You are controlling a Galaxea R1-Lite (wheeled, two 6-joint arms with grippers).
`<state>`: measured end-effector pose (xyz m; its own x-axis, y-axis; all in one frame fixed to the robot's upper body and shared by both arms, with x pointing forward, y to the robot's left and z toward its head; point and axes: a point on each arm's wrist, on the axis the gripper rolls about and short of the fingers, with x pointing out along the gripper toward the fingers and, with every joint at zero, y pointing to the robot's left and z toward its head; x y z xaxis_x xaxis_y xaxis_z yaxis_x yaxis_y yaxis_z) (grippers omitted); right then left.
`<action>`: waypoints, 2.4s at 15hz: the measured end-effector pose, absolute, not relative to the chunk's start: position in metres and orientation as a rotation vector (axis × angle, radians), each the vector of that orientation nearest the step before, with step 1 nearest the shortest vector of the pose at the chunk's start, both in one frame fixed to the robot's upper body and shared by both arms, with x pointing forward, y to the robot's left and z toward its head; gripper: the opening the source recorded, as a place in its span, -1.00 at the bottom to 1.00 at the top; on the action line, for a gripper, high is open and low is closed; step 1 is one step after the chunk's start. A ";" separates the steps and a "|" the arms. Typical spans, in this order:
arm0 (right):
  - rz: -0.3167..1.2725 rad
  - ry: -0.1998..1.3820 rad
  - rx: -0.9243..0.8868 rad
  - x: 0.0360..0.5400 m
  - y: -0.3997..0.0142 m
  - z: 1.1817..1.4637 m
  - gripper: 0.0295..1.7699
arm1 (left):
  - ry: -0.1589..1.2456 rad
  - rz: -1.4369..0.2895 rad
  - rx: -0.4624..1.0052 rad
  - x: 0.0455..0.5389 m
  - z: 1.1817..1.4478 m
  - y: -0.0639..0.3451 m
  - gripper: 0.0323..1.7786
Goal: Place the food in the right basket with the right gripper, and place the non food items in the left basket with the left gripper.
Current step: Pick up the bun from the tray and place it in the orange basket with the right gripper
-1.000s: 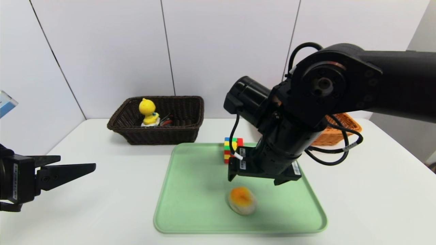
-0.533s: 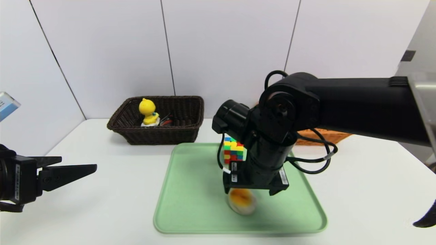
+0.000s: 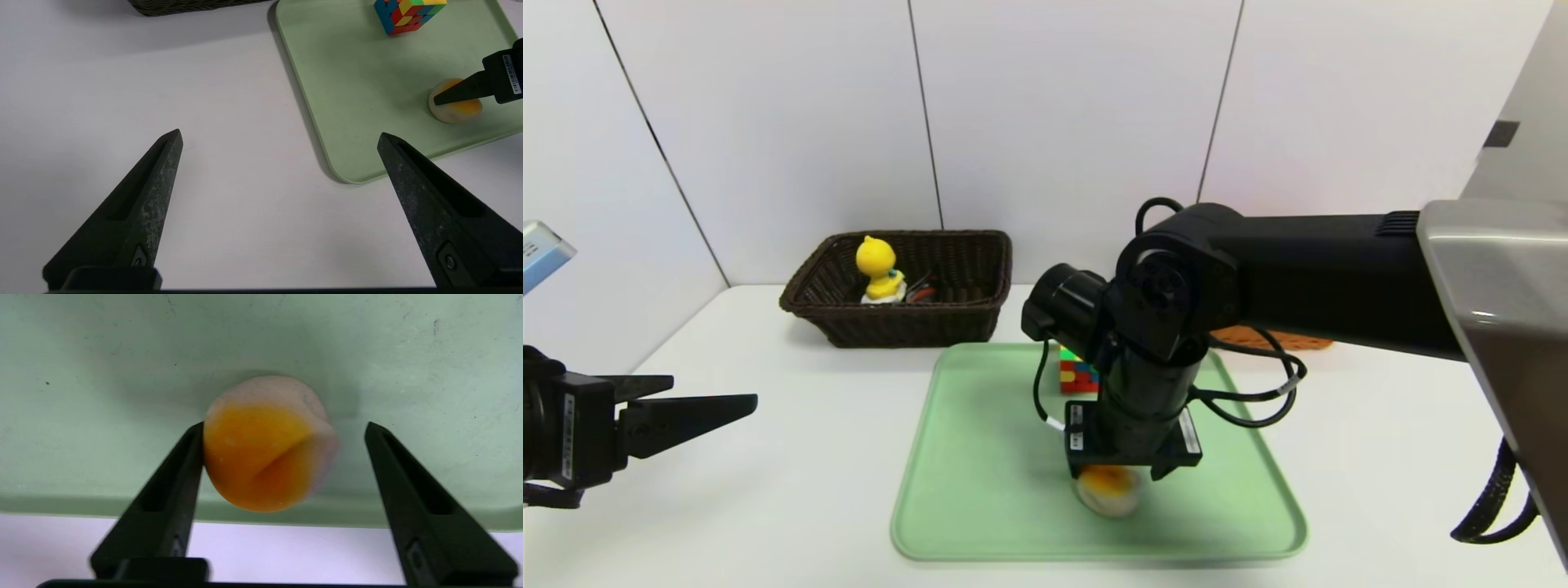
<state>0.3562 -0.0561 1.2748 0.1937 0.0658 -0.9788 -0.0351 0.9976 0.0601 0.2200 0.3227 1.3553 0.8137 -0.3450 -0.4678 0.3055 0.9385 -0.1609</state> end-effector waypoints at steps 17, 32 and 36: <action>0.144 1.217 0.136 0.350 -0.076 1.327 -0.96 | 0.513 -0.349 -0.078 0.218 1.355 0.323 0.90; -0.081 0.629 0.493 0.467 -0.238 1.385 -0.96 | 0.526 -0.351 -0.080 0.217 1.351 0.322 0.90; -0.177 0.671 0.499 0.489 -0.264 1.359 -0.96 | 0.526 -0.352 -0.079 0.221 1.351 0.322 0.90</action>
<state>0.4893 -0.2640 1.3590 0.7735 0.0012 -0.6338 0.3136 0.8683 0.3844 0.2210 0.3220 1.3513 0.8062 -0.3492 -0.4777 0.3088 0.9369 -0.1637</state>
